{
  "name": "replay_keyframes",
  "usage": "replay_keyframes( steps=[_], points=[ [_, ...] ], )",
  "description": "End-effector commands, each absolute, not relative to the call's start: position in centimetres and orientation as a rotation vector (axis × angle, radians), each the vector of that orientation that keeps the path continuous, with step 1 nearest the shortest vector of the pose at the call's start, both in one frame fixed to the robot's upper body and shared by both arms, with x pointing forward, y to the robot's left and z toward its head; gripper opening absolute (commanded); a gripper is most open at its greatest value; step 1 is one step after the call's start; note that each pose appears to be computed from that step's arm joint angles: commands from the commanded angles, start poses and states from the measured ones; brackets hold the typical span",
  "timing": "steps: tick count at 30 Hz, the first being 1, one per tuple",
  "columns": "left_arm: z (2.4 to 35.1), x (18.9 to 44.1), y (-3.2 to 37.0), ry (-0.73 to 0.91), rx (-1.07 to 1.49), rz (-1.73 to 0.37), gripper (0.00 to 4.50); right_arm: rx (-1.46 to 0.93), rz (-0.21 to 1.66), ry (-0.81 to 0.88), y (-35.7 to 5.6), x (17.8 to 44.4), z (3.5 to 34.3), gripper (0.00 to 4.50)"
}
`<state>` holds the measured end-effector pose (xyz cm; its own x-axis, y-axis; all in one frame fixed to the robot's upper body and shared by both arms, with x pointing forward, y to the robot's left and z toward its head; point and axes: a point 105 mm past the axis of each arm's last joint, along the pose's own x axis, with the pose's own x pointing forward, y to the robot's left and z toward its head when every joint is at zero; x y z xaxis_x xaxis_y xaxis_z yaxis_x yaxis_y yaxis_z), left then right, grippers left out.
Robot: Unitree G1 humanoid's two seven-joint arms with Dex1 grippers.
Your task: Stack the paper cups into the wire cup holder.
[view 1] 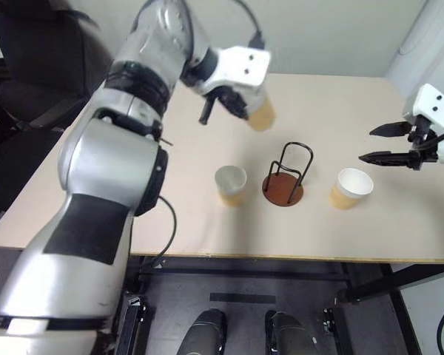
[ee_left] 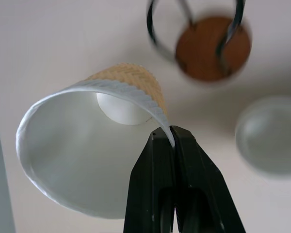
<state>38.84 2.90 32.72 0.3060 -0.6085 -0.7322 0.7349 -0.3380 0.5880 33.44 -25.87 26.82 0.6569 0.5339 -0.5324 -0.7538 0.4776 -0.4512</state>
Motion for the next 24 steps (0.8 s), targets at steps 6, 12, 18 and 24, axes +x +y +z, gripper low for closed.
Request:
replay_keyframes(
  steps=[6,12,18,24],
  points=[
    [34.2,36.8,-0.3,0.072,1.347,-1.485,0.02,-0.736,0.753,0.373,-27.9,32.1,29.0,3.24],
    [33.9,36.2,-1.0,0.088,1.36,-1.534,0.02,-0.735,0.741,0.39,-28.4,31.7,29.0,3.24],
    [33.9,35.9,-1.5,0.073,1.332,-1.558,0.02,-0.733,0.732,0.391,-28.4,31.7,29.1,3.24],
    [32.9,36.2,-1.4,0.108,1.336,-1.568,0.02,-0.732,0.733,0.39,-28.3,31.7,29.1,3.24]
  ],
)
